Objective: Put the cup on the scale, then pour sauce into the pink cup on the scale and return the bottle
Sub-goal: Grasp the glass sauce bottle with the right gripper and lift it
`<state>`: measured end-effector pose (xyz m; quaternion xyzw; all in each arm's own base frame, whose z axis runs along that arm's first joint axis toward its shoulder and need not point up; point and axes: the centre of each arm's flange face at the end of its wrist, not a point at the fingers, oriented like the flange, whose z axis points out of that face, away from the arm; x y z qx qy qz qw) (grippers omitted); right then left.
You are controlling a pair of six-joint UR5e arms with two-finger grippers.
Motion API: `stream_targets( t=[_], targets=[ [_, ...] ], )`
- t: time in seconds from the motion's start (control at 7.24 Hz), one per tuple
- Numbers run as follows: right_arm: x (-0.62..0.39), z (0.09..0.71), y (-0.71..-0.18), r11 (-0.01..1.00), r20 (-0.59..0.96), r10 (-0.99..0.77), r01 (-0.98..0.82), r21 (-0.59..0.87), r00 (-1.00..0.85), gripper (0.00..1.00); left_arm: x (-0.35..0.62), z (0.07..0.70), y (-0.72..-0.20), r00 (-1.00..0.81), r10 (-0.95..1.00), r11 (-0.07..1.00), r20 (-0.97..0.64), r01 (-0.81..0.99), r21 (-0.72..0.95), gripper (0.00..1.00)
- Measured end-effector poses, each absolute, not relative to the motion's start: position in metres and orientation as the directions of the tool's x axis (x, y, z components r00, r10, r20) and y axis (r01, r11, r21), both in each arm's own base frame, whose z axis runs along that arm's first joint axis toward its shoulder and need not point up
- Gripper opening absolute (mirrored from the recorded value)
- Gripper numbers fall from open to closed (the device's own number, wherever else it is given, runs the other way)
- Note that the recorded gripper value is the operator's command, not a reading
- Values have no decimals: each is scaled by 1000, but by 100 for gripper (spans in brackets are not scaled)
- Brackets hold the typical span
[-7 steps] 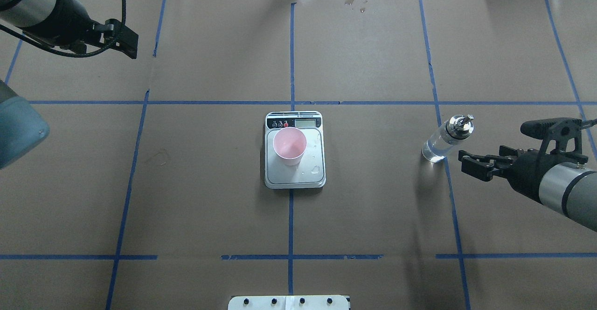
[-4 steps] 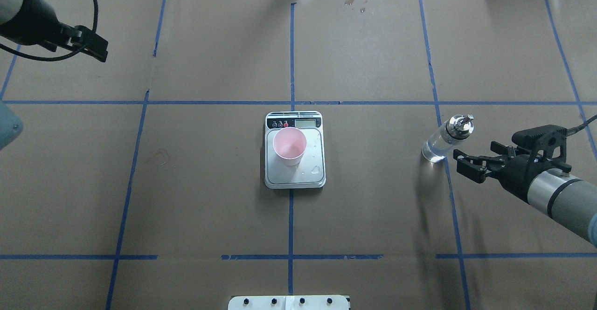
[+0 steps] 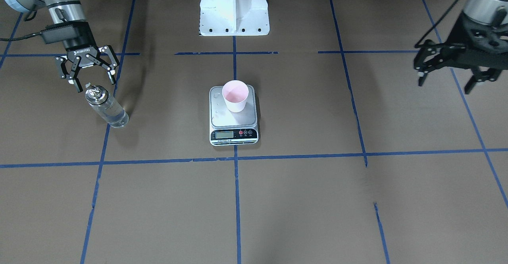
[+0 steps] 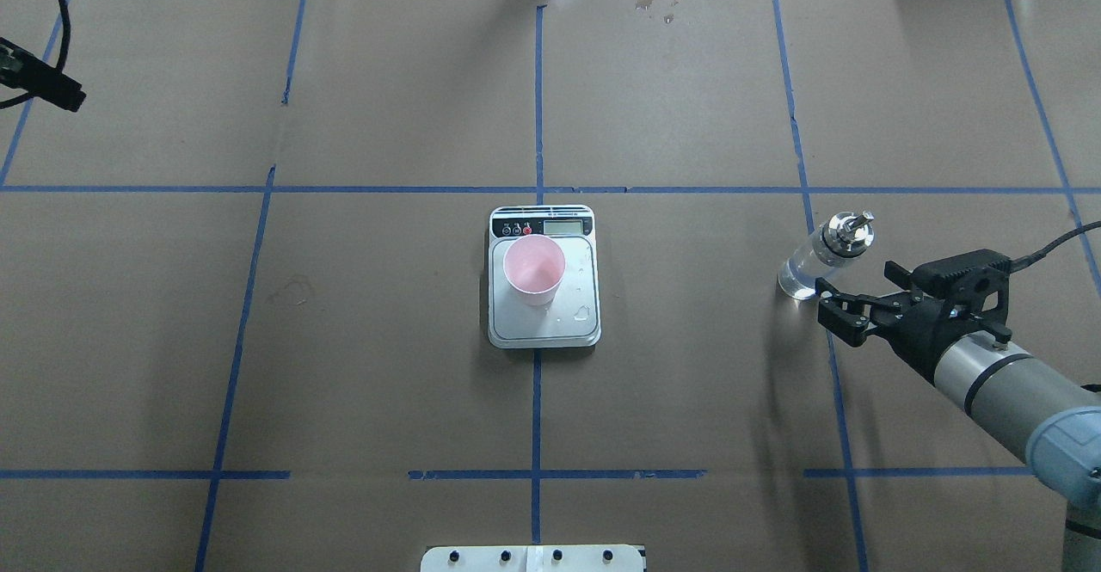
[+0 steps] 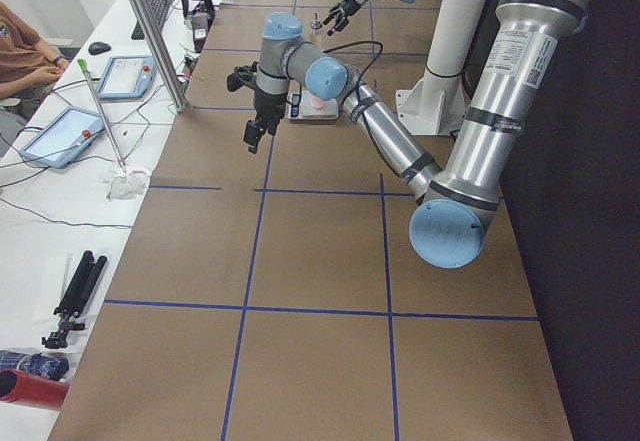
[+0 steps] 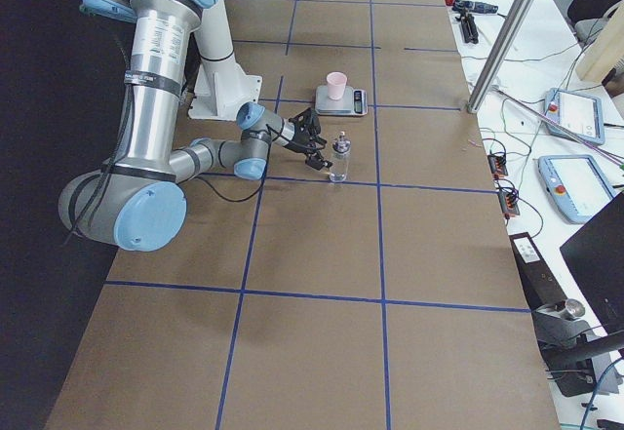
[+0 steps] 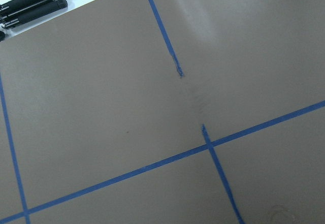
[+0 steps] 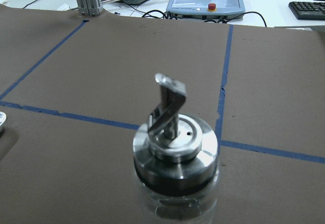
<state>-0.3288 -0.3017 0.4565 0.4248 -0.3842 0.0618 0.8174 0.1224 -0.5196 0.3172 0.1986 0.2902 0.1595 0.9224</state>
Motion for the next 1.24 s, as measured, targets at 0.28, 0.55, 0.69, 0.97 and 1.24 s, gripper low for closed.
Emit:
stream_targets(
  t=[0.28,0.55,0.69,0.97,1.24],
  targets=[
    [-339,464,-303,605,645,-237,-409,683,726,100,102,345,-519,783,452,842,-426,-217,495,100],
    [-343,468,-304,596,626,-248,-394,700,739,100,88,363,-517,791,468,827,-393,-236,511,100],
    [-350,471,-306,594,623,-251,-390,703,741,100,84,366,-517,794,467,827,-389,-236,510,100],
    [-371,468,-313,588,625,-256,-395,706,737,100,82,370,-519,797,463,830,-388,-236,506,100],
    [-373,471,-319,577,603,-261,-378,724,754,100,83,372,-521,797,462,831,-389,-236,503,100]
  ],
)
